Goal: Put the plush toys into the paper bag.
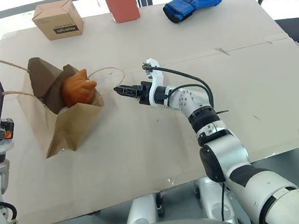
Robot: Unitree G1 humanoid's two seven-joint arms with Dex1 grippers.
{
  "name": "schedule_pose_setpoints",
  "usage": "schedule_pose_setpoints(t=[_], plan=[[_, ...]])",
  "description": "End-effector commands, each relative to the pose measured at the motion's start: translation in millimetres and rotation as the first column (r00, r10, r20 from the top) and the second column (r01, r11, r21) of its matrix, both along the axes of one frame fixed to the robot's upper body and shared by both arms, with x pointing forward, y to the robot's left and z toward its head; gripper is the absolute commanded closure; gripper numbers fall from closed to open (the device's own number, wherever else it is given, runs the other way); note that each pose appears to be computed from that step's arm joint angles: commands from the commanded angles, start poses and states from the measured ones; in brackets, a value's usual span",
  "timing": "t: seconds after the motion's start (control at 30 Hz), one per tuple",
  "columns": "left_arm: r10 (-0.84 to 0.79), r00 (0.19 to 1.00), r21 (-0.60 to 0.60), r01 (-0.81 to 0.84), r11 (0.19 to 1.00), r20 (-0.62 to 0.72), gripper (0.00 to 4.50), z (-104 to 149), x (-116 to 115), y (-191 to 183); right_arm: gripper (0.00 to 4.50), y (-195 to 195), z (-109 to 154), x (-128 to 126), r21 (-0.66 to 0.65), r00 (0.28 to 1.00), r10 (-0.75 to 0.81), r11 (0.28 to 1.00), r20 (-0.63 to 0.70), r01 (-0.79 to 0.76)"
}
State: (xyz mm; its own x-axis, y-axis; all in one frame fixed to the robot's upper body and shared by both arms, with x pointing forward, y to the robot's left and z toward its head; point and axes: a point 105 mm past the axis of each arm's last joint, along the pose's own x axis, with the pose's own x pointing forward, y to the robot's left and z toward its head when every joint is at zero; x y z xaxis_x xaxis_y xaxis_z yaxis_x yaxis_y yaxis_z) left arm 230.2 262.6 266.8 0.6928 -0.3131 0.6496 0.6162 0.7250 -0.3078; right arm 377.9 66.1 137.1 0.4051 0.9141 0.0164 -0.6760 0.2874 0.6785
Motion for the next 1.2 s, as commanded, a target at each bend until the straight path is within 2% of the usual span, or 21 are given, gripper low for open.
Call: schedule_pose_setpoints(t=[0.03,0.23,0.3,0.37,0.43,0.53,0.57,0.67,0.77,0.87,1.07,1.2], plan=[[-0.111,0.992,0.004,0.111,0.994,0.059,4.50,14,-4,-23,1.57,23,27,-9,0.077,0.997,0.048,0.996,0.060,-0.053],[-0.228,0.971,-0.001,0.228,0.974,0.067,4.50,21,6,-40,1.57,5,38,-5,0.129,0.998,0.013,0.991,0.058,-0.020],[-0.253,0.965,-0.003,0.254,0.967,0.066,4.50,22,11,-43,1.57,-3,42,-11,0.157,0.998,0.035,0.987,0.052,-0.043],[-0.273,0.960,-0.002,0.273,0.962,0.067,4.50,22,16,-44,2.07,-7,43,-29,0.176,0.992,0.126,0.976,0.027,-0.128],[-0.288,0.955,-0.001,0.289,0.957,0.070,4.50,23,19,-46,2.81,-11,42,-52,0.180,0.973,0.229,0.957,0.006,-0.226],[-0.305,0.950,0.002,0.306,0.952,0.073,4.50,25,21,-46,4.24,-19,36,-67,0.127,0.974,0.225,0.966,0.026,-0.227],[-0.313,0.947,0.004,0.313,0.950,0.073,4.50,25,21,-47,4.38,-27,36,-67,0.118,0.980,0.196,0.973,0.041,-0.200],[-0.324,0.943,0.009,0.324,0.946,0.074,4.50,26,21,-47,4.38,-38,36,-66,0.107,0.988,0.142,0.983,0.054,-0.147],[-0.343,0.936,0.026,0.342,0.939,0.078,4.50,30,25,-50,3.43,-56,37,-61,0.081,0.996,0.058,0.995,0.062,-0.063],[-0.367,0.927,0.046,0.364,0.930,0.078,4.50,33,26,-53,2.10,-63,33,-57,0.049,1.000,-0.007,0.999,0.031,0.006],[-0.390,0.918,0.060,0.386,0.921,0.073,4.50,35,30,-56,2.10,-73,18,-50,0.005,0.994,-0.095,0.995,-0.047,0.096],[-0.402,0.913,0.067,0.397,0.915,0.074,4.50,37,30,-58,2.10,-86,15,-58,0.007,0.990,-0.123,0.992,-0.065,0.124]])
